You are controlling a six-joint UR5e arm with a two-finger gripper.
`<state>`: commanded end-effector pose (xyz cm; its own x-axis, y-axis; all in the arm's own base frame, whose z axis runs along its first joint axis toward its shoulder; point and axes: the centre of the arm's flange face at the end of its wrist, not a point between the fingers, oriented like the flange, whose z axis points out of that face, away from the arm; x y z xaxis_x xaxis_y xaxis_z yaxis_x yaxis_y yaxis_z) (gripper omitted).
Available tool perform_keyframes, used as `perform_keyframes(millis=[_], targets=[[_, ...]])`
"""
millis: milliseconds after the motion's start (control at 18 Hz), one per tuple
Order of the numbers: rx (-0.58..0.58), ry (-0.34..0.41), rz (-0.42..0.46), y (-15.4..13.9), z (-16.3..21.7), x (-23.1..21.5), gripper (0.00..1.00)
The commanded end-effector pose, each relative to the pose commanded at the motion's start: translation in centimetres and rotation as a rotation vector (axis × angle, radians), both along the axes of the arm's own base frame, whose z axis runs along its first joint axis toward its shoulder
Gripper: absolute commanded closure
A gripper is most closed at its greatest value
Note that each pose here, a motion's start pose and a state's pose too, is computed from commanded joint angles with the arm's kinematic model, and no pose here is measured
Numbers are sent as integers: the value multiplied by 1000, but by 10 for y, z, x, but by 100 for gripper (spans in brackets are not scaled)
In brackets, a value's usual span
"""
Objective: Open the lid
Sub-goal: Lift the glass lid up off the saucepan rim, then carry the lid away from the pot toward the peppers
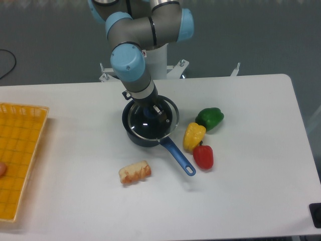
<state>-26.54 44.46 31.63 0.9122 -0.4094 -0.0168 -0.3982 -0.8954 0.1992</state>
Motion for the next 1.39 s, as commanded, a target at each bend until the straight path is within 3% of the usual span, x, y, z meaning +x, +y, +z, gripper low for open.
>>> perform_keyframes(millis=[611, 1056, 1389], targets=[[108, 12, 25, -18, 48, -77, 39], [134, -9, -2, -38, 46, -147, 39], [133, -11, 4, -62, 44, -173, 39]])
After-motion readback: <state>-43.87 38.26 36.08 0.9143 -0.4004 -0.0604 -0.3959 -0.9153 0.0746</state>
